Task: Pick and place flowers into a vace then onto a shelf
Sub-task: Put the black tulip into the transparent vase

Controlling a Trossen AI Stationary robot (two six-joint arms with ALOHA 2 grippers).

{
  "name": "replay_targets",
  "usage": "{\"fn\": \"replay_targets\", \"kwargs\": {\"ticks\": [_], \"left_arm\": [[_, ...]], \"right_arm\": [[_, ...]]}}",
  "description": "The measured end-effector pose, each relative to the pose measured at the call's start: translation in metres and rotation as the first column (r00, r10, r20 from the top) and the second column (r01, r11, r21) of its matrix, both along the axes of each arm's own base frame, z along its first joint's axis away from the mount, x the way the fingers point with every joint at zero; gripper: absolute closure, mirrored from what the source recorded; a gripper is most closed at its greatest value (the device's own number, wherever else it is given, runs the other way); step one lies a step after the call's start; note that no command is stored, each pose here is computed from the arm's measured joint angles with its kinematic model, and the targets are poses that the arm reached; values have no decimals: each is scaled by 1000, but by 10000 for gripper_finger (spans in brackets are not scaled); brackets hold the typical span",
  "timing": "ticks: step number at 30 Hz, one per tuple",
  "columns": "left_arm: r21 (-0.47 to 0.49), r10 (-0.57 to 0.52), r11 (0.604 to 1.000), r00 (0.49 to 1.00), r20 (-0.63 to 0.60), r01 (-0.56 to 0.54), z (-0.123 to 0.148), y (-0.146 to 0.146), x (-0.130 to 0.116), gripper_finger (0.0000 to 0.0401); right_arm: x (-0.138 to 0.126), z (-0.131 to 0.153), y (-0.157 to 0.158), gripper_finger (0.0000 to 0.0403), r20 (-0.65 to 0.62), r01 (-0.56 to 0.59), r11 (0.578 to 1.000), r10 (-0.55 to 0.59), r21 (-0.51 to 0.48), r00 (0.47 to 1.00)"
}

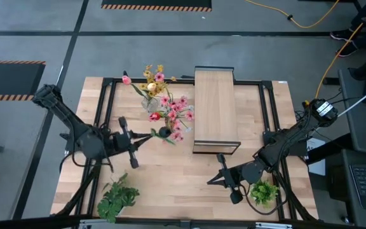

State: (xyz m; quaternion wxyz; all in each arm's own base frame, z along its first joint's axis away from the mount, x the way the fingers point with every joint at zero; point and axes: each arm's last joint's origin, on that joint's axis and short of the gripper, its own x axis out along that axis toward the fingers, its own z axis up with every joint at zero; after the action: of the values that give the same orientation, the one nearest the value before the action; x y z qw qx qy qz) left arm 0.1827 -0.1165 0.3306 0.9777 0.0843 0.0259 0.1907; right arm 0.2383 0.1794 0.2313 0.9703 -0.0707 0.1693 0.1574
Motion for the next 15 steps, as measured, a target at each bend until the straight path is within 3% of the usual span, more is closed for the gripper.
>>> {"fn": "replay_targets", "kwargs": {"ticks": [6,15], "left_arm": [[87,-169,984,965,203,154,-11,33,-15,398],[149,-121,986,940,318,77,-32,63,-38,398]], "right_arm": [[1,0,-1,398,0,3,1000,-3,-1,1000],[9,0,-12,398,11,41,999,-41,-23,999]]}}
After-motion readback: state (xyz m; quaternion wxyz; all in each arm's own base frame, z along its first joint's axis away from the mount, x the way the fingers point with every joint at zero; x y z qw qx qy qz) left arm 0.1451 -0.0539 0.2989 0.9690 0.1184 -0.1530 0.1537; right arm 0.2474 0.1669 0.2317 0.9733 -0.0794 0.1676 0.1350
